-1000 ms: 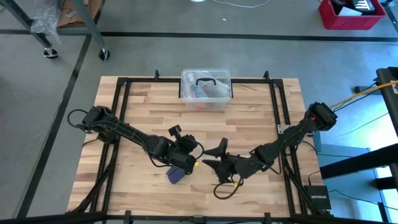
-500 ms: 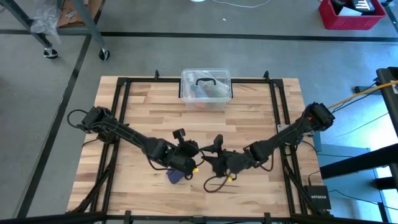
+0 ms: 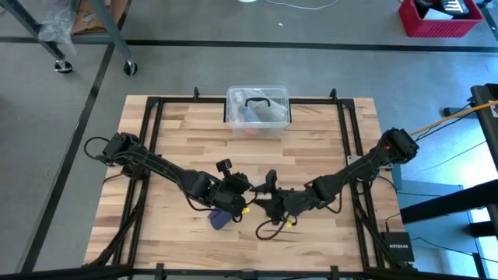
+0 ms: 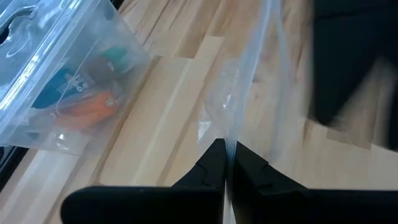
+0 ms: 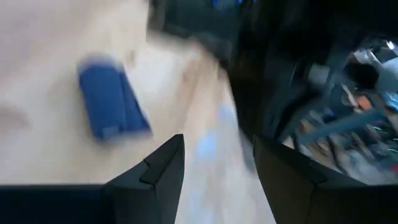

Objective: Roll bandage
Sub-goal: Open the transparent zip bag

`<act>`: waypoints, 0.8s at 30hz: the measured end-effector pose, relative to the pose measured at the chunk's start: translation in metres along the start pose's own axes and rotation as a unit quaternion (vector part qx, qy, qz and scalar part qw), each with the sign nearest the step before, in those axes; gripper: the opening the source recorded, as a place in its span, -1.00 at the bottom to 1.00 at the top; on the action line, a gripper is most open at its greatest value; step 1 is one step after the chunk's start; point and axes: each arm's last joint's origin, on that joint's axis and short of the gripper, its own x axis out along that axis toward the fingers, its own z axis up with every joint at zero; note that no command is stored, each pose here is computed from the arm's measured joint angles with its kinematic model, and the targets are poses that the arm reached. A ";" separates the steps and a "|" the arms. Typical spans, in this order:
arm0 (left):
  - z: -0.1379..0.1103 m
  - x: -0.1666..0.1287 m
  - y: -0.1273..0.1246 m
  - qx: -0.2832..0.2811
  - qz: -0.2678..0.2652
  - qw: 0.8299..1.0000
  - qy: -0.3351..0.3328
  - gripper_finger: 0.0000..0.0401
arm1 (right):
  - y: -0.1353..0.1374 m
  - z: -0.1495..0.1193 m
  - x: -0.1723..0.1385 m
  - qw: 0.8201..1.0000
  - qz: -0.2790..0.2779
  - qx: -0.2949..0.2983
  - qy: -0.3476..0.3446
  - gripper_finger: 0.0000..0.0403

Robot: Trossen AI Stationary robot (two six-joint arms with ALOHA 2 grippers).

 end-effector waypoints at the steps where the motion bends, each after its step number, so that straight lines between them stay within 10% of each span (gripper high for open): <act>1: 0.000 0.001 0.001 -0.001 0.001 1.000 0.001 -0.99 | -0.001 0.004 0.000 1.000 0.003 0.020 -0.023 -0.05; 24: -0.001 0.003 -0.003 0.006 -0.002 1.000 -0.002 -0.99 | 0.003 -0.017 0.022 0.999 -0.017 0.010 0.047 -0.05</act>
